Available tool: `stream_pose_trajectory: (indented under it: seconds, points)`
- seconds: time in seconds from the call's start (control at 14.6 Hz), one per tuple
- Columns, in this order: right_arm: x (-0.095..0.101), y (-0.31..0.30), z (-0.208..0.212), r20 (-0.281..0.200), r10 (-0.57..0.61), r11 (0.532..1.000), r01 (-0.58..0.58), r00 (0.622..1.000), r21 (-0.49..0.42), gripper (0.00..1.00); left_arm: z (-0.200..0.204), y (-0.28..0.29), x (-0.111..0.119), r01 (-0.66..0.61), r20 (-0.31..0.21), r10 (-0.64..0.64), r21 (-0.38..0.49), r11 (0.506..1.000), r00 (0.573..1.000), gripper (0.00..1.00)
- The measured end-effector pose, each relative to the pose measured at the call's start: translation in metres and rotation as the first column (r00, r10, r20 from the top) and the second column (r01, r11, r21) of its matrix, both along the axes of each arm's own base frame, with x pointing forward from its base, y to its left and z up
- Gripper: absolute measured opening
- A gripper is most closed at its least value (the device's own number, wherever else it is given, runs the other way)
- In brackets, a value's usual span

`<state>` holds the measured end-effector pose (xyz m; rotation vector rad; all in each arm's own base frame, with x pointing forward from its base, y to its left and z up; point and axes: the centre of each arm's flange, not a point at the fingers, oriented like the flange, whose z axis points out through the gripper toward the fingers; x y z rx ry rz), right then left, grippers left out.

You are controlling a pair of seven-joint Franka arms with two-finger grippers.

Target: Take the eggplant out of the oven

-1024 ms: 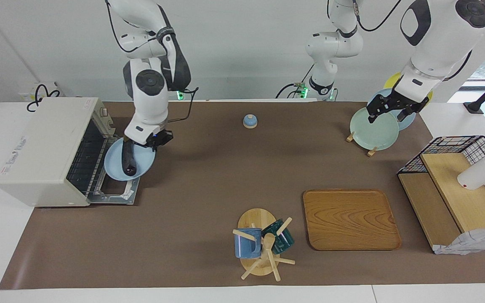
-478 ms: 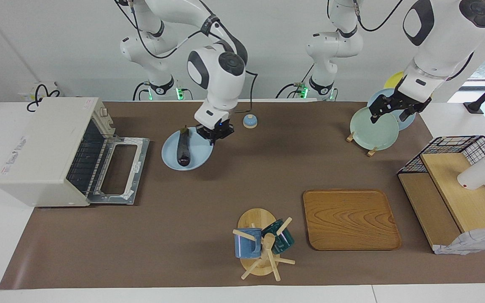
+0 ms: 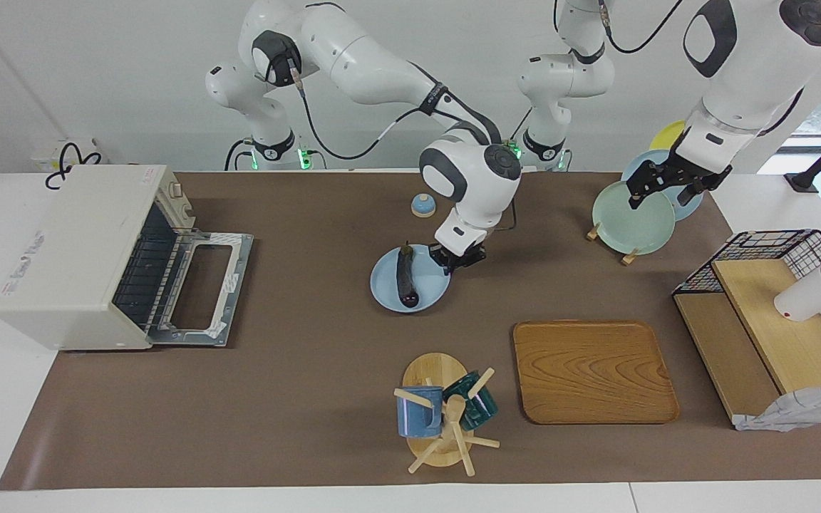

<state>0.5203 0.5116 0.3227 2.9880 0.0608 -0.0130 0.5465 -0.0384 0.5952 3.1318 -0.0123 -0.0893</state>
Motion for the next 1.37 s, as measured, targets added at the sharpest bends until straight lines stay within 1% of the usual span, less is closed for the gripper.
stream_pose_trajectory:
  seconds: [0.14,0.27,0.34,0.41,0.48,0.55,0.61,0.68,0.75,0.89,0.96,1.02,1.16,1.37]
  points:
    - [0.003,0.001,0.005,0.015,-0.003,1.0,0.003,1.0,0.017,0.03,0.001,0.0,0.002,0.0,0.016,0.0,-0.001,1.0,1.0,1.0]
    - [0.008,-0.001,0.012,0.026,-0.011,1.0,0.011,1.0,0.028,0.06,0.002,-0.001,0.003,0.001,0.026,-0.001,-0.002,1.0,1.0,1.0]
    - [0.01,-0.002,0.016,0.031,-0.014,0.999,0.013,0.999,0.033,0.13,0.003,-0.001,0.003,0.001,0.03,-0.001,-0.002,1.0,1.0,1.0]
    - [0.014,-0.004,0.021,0.039,-0.019,0.999,0.018,0.999,0.039,0.26,0.003,-0.002,0.003,0.002,0.032,-0.002,-0.002,1.0,0.999,1.0]
    - [0.02,-0.01,0.03,0.05,-0.03,0.998,0.028,0.998,0.048,0.35,0.003,-0.002,0.004,0.003,0.034,-0.003,-0.002,1.0,0.999,1.0]
    - [0.031,-0.023,0.043,0.06,-0.046,0.998,0.042,0.997,0.055,0.44,0.003,-0.004,0.004,0.006,0.035,-0.006,-0.002,1.0,0.999,1.0]
    - [0.044,-0.044,0.057,0.055,-0.055,0.997,0.053,0.997,0.048,0.44,0.003,-0.005,0.004,0.009,0.038,-0.009,-0.002,1.0,0.999,1.0]
    - [0.058,-0.073,0.07,0.031,-0.046,0.999,0.045,0.998,0.025,0.44,0.003,-0.008,0.004,0.013,0.041,-0.013,-0.003,1.0,0.999,1.0]
    - [0.071,-0.103,0.08,-0.005,-0.016,1.0,0.016,1.0,0.0,0.41,0.003,-0.012,0.004,0.021,0.044,-0.021,-0.003,1.0,0.999,1.0]
    - [0.088,-0.165,0.089,-0.079,0.027,0.999,-0.03,0.997,-0.035,0.2,0.0,-0.035,0.003,0.062,0.045,-0.062,-0.004,0.998,0.997,1.0]
    - [0.091,-0.194,0.086,-0.107,0.03,0.998,-0.036,0.994,-0.05,0.06,-0.004,-0.053,0.002,0.093,0.05,-0.092,-0.012,0.996,0.994,1.0]
    - [0.092,-0.222,0.078,-0.129,0.032,0.996,-0.042,0.991,-0.076,0.01,-0.009,-0.075,0.001,0.123,0.058,-0.121,-0.033,0.992,0.991,1.0]
    - [0.092,-0.275,0.057,-0.145,0.034,0.99,-0.054,0.989,-0.131,0.01,-0.027,-0.114,-0.001,0.168,0.068,-0.162,-0.09,0.982,0.984,1.0]
    - [0.087,-0.336,0.023,-0.167,0.01,0.986,-0.038,0.986,-0.165,0.01,-0.068,-0.176,0.005,0.206,0.08,-0.196,-0.154,0.966,0.977,1.0]
